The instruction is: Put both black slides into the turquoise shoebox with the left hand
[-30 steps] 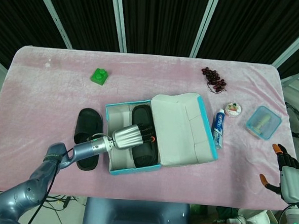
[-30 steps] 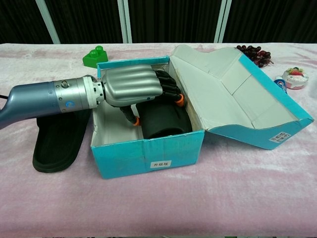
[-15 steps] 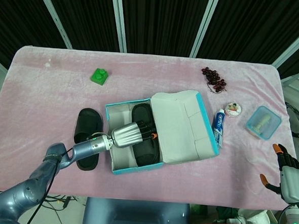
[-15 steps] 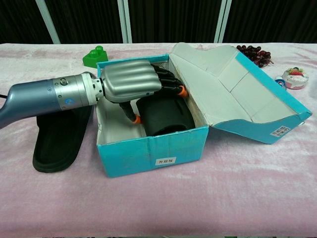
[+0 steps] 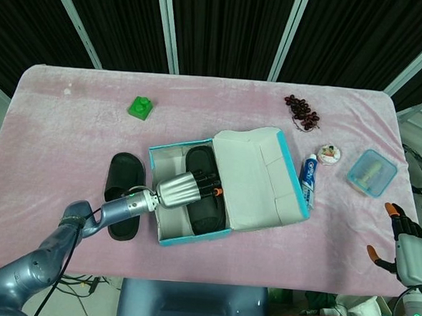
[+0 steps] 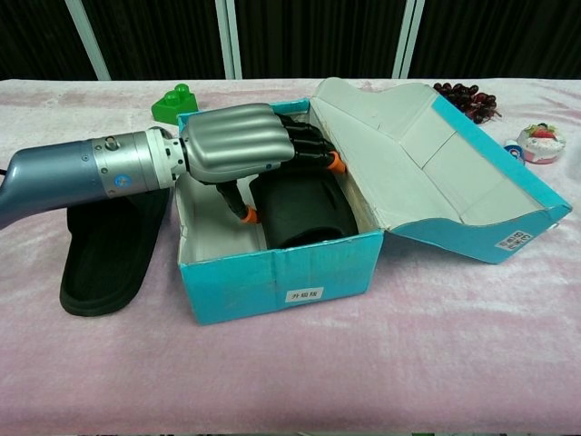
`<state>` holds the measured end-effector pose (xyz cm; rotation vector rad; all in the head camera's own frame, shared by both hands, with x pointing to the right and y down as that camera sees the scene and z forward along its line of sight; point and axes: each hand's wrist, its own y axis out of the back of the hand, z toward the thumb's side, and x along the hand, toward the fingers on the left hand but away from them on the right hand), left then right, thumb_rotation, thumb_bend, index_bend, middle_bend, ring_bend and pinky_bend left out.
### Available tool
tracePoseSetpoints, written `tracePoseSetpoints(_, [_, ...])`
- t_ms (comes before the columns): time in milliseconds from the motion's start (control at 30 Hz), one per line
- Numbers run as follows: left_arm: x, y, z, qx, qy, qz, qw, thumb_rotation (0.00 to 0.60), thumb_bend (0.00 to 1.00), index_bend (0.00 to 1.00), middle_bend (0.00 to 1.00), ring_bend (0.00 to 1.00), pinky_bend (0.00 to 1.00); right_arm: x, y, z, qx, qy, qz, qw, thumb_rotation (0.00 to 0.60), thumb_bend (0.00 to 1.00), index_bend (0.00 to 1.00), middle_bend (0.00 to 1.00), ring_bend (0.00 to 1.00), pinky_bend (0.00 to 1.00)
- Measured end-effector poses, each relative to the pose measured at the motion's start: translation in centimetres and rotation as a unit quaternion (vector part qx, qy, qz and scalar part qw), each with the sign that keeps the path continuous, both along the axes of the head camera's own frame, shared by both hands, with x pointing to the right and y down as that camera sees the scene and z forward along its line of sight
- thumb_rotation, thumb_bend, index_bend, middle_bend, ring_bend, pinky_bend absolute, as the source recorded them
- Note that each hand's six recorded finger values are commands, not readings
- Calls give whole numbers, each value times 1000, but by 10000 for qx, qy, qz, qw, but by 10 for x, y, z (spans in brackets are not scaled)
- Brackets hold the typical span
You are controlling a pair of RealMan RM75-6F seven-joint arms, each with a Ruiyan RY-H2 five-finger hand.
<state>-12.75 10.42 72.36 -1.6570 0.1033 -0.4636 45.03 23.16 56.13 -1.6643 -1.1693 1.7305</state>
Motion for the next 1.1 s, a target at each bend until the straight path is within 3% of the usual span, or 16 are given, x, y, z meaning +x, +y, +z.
tracePoseSetpoints(367, [-8, -6, -8, 130, -15, 70, 9999, 600, 0, 146, 142, 98, 292, 0, 0, 0, 16, 28, -13, 10000, 600, 212, 0, 53, 130, 150])
tracePoseSetpoints(1100, [-25, -11, -32, -47, 249, -240, 9994, 600, 0, 135, 140, 73, 254, 1, -1, 1, -16, 44, -12, 10000, 600, 212, 0, 53, 129, 150])
